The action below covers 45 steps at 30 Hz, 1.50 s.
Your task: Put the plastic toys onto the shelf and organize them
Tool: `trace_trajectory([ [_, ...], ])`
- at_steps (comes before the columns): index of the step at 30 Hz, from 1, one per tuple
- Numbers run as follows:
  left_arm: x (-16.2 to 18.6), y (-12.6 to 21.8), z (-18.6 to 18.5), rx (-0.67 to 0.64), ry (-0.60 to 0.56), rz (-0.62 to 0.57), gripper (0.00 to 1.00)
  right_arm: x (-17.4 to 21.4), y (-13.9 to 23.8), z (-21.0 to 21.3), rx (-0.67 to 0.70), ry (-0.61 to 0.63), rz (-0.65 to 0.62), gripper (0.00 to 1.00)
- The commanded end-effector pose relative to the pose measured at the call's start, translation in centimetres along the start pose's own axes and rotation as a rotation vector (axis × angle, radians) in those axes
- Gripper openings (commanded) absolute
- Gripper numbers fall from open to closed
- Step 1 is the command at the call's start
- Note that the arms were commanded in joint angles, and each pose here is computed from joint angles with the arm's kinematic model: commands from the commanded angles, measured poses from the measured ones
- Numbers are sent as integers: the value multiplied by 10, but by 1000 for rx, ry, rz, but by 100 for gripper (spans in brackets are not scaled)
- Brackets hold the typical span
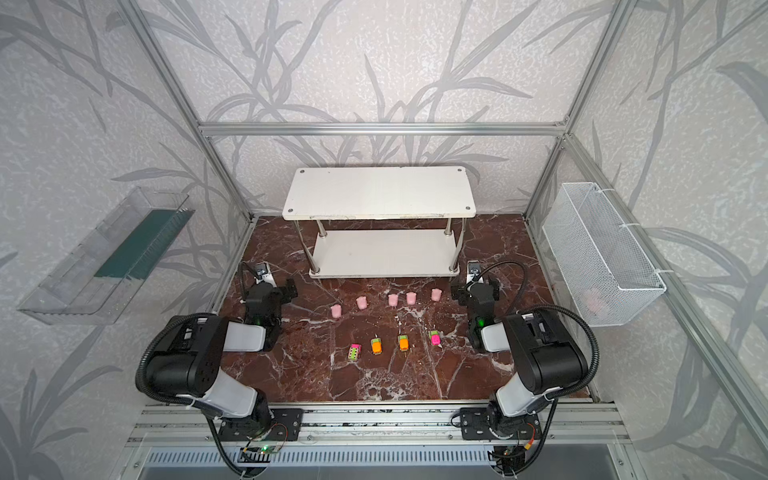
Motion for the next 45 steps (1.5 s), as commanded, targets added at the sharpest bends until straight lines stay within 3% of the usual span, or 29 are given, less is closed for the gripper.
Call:
trace_trajectory([
  [1,-3,-4,-3,15,-17,-4,99,-1,0,0,8,-1,-17,99],
  [41,-3,-3,-3,16,-15,-3,99,-2,1,0,8,-3,-19,99],
  [45,-17,6,-2,-15,0,-32,99,-13,4,-6,28,3,4,99],
])
Point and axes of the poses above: each gripper's point midway between its finger pads, its own y axis back along the fingers, its own z axis along the line the jaws close on, x = y × z, the point moved 10 cm from there along y, back along the fingers, and after that the axes turned 15 degrees about y, right-handed, at the moved point
